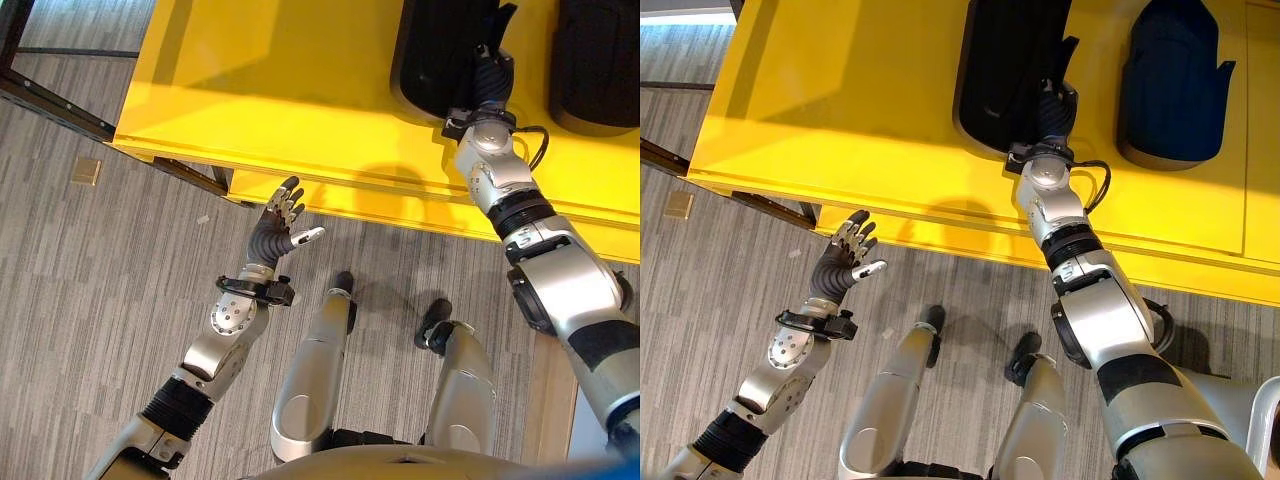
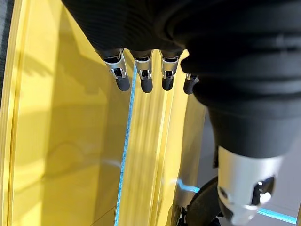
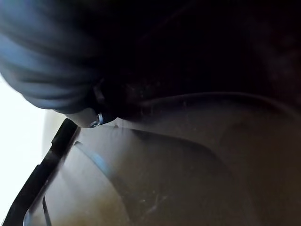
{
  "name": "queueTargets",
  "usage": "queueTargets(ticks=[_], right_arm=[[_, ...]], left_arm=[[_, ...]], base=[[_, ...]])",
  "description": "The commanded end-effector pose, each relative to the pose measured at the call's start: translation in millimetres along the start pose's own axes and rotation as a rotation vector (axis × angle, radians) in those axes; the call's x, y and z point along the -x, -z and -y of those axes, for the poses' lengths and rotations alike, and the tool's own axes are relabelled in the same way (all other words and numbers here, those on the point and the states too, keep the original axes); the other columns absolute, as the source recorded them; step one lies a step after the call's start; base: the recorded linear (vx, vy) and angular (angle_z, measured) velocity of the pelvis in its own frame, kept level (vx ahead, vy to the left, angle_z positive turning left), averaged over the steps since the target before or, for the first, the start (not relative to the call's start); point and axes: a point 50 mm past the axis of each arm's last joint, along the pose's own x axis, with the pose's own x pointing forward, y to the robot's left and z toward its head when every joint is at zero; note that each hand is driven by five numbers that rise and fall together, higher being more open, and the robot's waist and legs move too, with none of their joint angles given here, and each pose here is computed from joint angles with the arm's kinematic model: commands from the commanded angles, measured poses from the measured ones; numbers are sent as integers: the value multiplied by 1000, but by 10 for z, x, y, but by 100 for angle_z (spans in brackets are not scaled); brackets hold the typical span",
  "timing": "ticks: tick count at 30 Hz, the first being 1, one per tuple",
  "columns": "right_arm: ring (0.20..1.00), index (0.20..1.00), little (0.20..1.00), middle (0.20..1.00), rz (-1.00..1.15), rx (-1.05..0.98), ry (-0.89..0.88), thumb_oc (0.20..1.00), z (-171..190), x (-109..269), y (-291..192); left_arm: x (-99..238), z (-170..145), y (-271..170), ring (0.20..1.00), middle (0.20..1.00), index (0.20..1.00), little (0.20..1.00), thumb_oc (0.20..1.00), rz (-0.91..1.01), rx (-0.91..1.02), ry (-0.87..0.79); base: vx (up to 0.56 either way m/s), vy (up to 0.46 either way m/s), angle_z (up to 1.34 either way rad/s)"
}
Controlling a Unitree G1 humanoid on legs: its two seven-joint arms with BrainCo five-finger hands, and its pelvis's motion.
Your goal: Move parts from the plastic box to the shelf.
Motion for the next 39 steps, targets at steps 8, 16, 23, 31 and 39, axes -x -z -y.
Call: queueTargets(ticks=[8,16,23,31,39], right_arm=[[200,200,200,200,224,45,-38,200,-152,-134,-698],[200,200,200,200,232,123,-21,200,-99,-190,-761],[200,200,200,200,229,155,16,200,8,-248,-817],[200,200,200,200,212,170,45,200,89,-279,-807],[200,200,200,200,197,169,60,200,112,-289,-790]], left_arm=[[-31,103,-271,1000,1000,1000,1000,1000,138,54,39],[-44,116,-305,1000,1000,1000,1000,1000,155,50,52],[-60,118,-317,1000,1000,1000,1000,1000,163,42,55],[-76,136,-313,1000,1000,1000,1000,1000,161,46,62],[-90,143,-332,1000,1000,1000,1000,1000,171,44,61]], base=[[0,0,0],[0,0,0],[0,0,0],[0,0,0],[0,0,0]])
